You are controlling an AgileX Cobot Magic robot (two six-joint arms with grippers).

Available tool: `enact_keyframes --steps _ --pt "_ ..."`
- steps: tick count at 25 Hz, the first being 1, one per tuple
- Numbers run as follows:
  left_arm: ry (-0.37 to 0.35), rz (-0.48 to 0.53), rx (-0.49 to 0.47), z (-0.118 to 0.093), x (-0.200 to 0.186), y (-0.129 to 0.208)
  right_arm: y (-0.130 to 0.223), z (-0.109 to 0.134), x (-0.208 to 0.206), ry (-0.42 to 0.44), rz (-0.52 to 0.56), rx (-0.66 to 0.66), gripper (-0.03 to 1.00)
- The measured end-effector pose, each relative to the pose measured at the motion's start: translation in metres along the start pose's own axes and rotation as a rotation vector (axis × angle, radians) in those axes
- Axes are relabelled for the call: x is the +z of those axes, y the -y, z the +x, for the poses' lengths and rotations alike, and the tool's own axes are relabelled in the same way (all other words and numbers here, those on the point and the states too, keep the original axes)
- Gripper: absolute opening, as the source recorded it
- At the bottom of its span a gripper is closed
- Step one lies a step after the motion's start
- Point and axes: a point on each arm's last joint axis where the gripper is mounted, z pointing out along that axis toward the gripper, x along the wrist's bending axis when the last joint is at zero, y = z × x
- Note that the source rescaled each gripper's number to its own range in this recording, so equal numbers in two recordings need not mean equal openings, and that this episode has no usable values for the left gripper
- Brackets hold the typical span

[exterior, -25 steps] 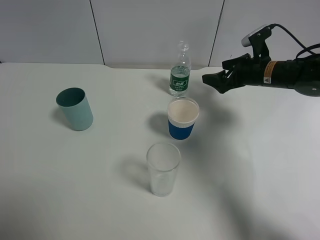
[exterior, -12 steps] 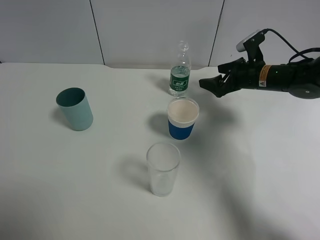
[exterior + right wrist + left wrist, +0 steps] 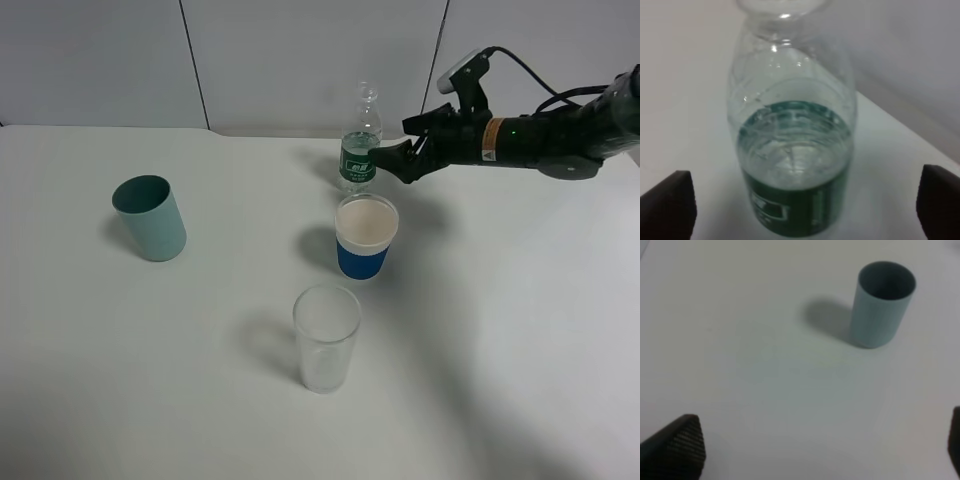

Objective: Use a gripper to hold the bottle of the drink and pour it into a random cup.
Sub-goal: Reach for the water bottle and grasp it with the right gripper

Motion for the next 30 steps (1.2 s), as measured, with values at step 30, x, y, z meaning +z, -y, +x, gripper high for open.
enact_keyframes --steps 30 --pt "-0.001 0.000 0.001 0.000 0.000 0.000 0.020 0.007 0.081 -0.116 -0.035 0.001 1.00"
